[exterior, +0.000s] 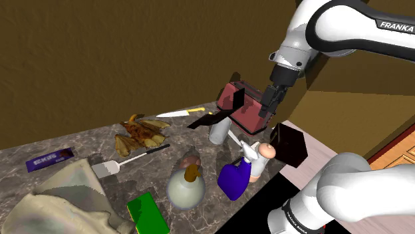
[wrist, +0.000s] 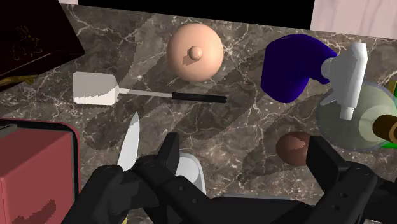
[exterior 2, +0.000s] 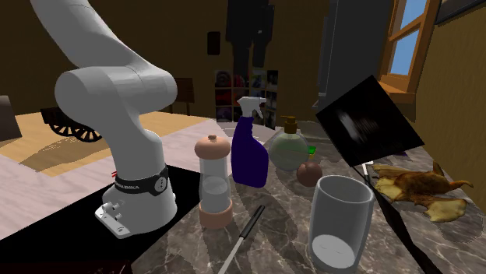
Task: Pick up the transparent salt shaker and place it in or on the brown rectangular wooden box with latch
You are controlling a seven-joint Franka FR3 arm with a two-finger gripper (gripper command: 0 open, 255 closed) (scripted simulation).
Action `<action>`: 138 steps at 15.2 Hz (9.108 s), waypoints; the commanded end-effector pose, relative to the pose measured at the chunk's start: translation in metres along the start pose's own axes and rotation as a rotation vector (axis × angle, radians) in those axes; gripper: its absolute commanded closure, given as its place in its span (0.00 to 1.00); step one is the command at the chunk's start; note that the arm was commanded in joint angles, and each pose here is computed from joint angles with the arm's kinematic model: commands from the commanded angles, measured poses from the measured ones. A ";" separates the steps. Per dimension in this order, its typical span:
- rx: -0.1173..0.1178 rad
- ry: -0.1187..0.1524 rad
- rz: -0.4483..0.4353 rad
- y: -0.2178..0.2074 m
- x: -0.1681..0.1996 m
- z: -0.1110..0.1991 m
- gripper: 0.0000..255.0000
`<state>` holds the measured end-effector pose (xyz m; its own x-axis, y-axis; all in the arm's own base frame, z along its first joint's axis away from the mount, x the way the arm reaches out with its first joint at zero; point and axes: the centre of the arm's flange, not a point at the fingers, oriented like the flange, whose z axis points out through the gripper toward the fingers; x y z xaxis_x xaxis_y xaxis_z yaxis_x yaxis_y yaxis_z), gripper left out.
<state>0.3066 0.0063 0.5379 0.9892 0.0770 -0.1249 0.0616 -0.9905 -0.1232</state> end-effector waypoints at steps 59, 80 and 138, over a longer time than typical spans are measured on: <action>-0.109 0.200 0.156 0.014 -0.074 0.029 1.00; -0.109 0.200 0.156 0.144 -0.098 -0.067 1.00; -0.109 0.200 0.156 0.330 -0.112 -0.036 0.00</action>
<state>0.2217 -0.3341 0.5369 0.9936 -0.0911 0.0661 -0.0907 -0.9958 -0.0084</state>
